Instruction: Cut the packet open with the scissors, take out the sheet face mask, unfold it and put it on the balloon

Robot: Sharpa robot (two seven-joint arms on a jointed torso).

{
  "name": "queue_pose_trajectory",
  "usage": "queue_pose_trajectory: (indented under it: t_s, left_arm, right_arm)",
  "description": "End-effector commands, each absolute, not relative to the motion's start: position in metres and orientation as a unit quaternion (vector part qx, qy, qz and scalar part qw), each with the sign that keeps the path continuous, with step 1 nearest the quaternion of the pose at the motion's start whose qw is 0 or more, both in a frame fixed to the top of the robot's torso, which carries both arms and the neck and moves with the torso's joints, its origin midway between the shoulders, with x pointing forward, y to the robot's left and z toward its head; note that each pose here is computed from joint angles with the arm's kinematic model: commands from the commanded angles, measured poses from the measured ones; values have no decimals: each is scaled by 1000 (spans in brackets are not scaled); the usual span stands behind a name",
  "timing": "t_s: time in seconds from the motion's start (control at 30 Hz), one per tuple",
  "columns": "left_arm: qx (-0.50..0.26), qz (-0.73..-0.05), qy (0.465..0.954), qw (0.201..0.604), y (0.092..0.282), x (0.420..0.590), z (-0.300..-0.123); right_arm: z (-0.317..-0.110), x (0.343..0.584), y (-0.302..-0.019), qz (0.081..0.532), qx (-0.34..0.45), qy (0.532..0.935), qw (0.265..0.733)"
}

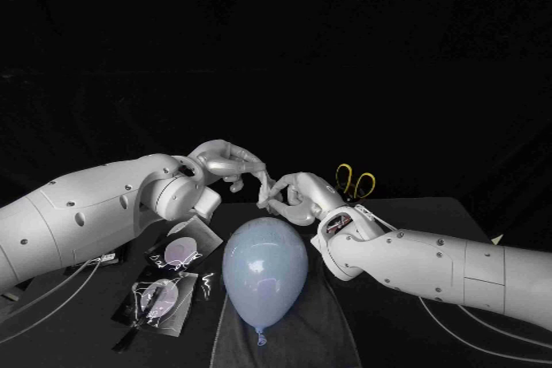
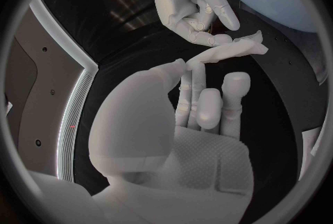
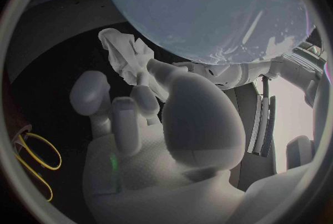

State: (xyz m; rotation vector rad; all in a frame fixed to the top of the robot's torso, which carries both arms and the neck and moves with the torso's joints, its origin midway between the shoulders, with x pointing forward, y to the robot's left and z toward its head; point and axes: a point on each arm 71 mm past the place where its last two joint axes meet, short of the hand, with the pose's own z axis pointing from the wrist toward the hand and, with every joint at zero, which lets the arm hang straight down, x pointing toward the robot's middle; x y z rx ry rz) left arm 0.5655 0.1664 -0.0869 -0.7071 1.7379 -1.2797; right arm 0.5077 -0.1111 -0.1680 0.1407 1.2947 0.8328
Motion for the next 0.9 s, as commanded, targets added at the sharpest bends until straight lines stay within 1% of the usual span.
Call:
queue_pose_trajectory:
  t_s: [0.03, 0.37, 0.9]
  left_arm:
    - [-282, -514, 693, 420, 165, 565, -86]
    - [-281, -516, 694, 416, 163, 564, -86]
    - [-280, -519, 694, 413, 161, 562, -86]
  right_arm:
    - [-165, 508, -111, 369, 60, 563, 737]
    - [-165, 510, -109, 366, 55, 558, 743]
    - [-172, 511, -101, 357, 34, 579, 732]
